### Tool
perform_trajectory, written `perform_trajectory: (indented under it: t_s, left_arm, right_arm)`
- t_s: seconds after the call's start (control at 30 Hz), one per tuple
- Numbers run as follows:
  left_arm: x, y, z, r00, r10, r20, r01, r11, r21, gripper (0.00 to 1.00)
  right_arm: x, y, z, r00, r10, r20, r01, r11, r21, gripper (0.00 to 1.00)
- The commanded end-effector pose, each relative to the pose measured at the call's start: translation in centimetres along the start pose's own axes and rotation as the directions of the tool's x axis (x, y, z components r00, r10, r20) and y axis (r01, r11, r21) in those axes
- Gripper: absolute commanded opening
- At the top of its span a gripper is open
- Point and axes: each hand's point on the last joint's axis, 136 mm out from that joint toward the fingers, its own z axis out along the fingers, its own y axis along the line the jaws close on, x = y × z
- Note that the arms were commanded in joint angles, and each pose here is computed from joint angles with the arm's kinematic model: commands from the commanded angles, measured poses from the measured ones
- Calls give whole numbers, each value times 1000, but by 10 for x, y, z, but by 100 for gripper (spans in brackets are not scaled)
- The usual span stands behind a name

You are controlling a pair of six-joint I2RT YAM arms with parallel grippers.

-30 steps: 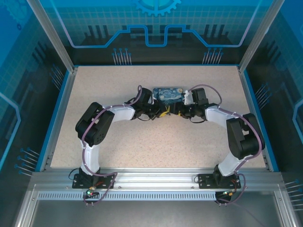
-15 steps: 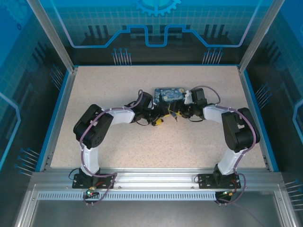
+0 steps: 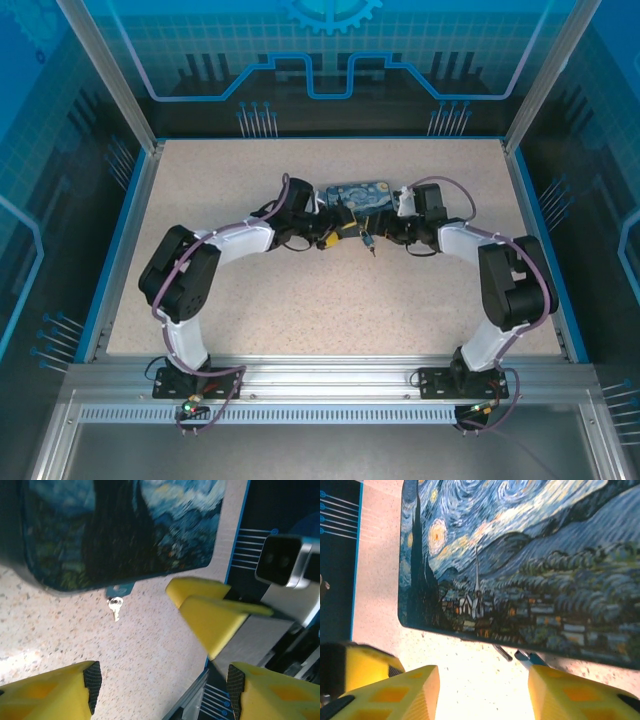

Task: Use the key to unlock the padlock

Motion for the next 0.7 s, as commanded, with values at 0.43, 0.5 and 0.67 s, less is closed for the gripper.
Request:
perform_trajectory:
  t_s: [0.43,0.5,0.67]
  left_arm:
    - [-53,-38,-29,994,58,90,-62,997,40,69]
    - [-56,-38,-30,994,53,96,-57,998,41,69]
    - [-58,-37,-32,994,50,96,-54,998,40,69]
  right_arm:
    - [22,-32,16,981,-146,-128,163,977,134,49]
    - [24,-29,20,977,-163,-141,180,976,126,49]
    - [32,-26,33,966,-189,-177,211,971,112,47]
